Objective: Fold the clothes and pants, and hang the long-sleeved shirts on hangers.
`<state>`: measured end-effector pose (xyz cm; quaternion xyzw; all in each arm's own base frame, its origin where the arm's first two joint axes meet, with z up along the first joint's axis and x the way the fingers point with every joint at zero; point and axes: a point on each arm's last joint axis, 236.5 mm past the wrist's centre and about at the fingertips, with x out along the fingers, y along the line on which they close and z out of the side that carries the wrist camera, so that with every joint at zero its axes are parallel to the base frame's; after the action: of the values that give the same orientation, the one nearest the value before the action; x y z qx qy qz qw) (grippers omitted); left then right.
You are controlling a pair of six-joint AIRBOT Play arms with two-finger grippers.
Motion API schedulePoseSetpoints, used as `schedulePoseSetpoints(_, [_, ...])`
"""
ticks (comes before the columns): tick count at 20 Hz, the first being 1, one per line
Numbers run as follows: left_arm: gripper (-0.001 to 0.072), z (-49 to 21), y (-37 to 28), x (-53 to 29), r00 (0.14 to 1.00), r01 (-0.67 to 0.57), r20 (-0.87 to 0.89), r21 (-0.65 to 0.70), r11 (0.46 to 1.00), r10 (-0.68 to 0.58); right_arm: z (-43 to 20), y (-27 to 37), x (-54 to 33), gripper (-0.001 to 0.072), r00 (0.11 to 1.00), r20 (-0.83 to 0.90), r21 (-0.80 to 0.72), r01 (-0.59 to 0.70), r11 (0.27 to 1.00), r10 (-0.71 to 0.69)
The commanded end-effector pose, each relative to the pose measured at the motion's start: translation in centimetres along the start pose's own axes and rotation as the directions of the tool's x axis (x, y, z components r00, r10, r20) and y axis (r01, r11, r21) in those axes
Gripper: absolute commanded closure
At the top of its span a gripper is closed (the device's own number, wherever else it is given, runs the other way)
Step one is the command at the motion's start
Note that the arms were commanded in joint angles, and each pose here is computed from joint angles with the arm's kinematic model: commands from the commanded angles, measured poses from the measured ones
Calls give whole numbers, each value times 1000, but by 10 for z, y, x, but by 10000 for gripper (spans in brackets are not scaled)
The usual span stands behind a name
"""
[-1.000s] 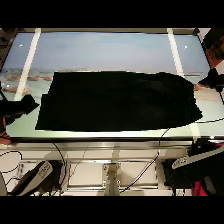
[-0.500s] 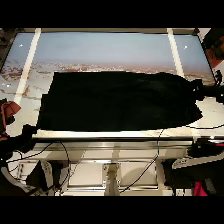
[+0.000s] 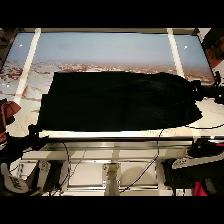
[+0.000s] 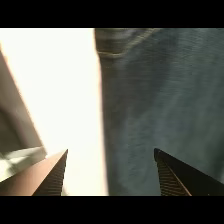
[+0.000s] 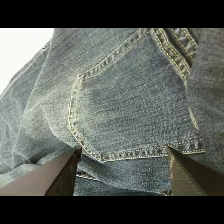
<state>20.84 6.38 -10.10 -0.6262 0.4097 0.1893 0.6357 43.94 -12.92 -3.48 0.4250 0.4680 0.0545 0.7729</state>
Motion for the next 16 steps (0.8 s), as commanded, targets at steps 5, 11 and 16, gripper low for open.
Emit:
schedulePoseSetpoints(5, [145, 34, 7, 18, 995, 26, 92, -15, 1000, -25, -10, 20, -1, 118, 996, -43, 21, -82, 996, 83])
schedulePoseSetpoints(11, [246, 34, -17, 25, 996, 32, 79, 129, 991, -43, -12, 38, 2, 118, 988, -52, 33, -142, 989, 143])
schedulePoseSetpoints(16, [692, 22, -52, 35, 998, 36, 34, 326, 945, -49, -22, 52, 14, 118, 985, -88, 5, -147, 989, 147])
